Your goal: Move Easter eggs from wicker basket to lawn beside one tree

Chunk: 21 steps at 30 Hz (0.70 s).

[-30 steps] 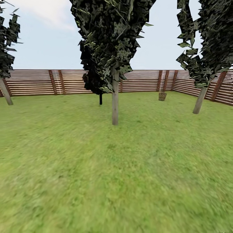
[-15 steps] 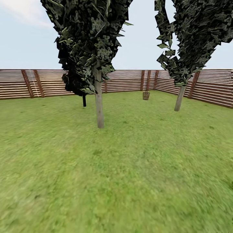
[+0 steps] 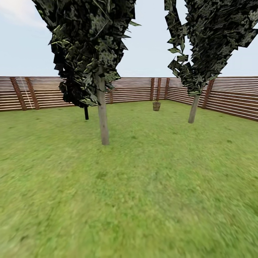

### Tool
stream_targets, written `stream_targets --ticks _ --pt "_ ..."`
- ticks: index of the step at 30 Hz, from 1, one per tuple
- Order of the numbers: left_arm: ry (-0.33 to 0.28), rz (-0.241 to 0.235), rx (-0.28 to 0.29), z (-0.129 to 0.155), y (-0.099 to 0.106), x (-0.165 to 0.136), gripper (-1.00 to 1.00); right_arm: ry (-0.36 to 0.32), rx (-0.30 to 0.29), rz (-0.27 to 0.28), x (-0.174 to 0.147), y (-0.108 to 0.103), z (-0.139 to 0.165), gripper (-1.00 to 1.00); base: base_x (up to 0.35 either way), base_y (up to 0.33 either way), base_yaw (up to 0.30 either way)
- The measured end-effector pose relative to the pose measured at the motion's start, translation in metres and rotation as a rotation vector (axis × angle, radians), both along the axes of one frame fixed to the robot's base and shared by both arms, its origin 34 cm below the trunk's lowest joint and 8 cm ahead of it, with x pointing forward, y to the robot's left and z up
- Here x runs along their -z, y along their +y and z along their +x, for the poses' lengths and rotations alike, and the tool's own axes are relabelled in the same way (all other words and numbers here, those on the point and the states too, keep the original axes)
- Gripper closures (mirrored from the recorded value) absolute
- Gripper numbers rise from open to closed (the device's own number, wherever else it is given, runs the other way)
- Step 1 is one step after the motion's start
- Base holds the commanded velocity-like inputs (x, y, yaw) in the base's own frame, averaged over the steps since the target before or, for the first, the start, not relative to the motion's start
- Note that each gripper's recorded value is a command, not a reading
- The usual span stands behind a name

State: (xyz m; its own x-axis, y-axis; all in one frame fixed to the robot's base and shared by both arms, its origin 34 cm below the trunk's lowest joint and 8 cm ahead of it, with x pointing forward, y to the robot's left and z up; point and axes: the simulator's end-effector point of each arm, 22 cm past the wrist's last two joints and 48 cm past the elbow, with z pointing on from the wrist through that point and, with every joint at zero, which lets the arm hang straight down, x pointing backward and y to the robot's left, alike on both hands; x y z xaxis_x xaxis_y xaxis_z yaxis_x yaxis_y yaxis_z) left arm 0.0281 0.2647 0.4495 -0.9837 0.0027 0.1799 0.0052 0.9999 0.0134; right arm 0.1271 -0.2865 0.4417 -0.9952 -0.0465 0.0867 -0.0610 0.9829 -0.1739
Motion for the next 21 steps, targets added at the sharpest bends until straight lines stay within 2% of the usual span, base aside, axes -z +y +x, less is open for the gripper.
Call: stream_targets --ticks 17,21 --pt "0.000 0.002 -0.001 0.0003 0.0011 0.0000 -1.00 0.000 0.000 0.000 0.0000 0.0000 0.0001 -1.00 0.335 0.000 0.000" --pt "0.000 0.002 -0.001 0.0000 0.0011 -0.0001 -1.00 0.000 0.000 0.000 0.0000 0.0000 0.0000 -1.00 0.336 0.000 -0.132"
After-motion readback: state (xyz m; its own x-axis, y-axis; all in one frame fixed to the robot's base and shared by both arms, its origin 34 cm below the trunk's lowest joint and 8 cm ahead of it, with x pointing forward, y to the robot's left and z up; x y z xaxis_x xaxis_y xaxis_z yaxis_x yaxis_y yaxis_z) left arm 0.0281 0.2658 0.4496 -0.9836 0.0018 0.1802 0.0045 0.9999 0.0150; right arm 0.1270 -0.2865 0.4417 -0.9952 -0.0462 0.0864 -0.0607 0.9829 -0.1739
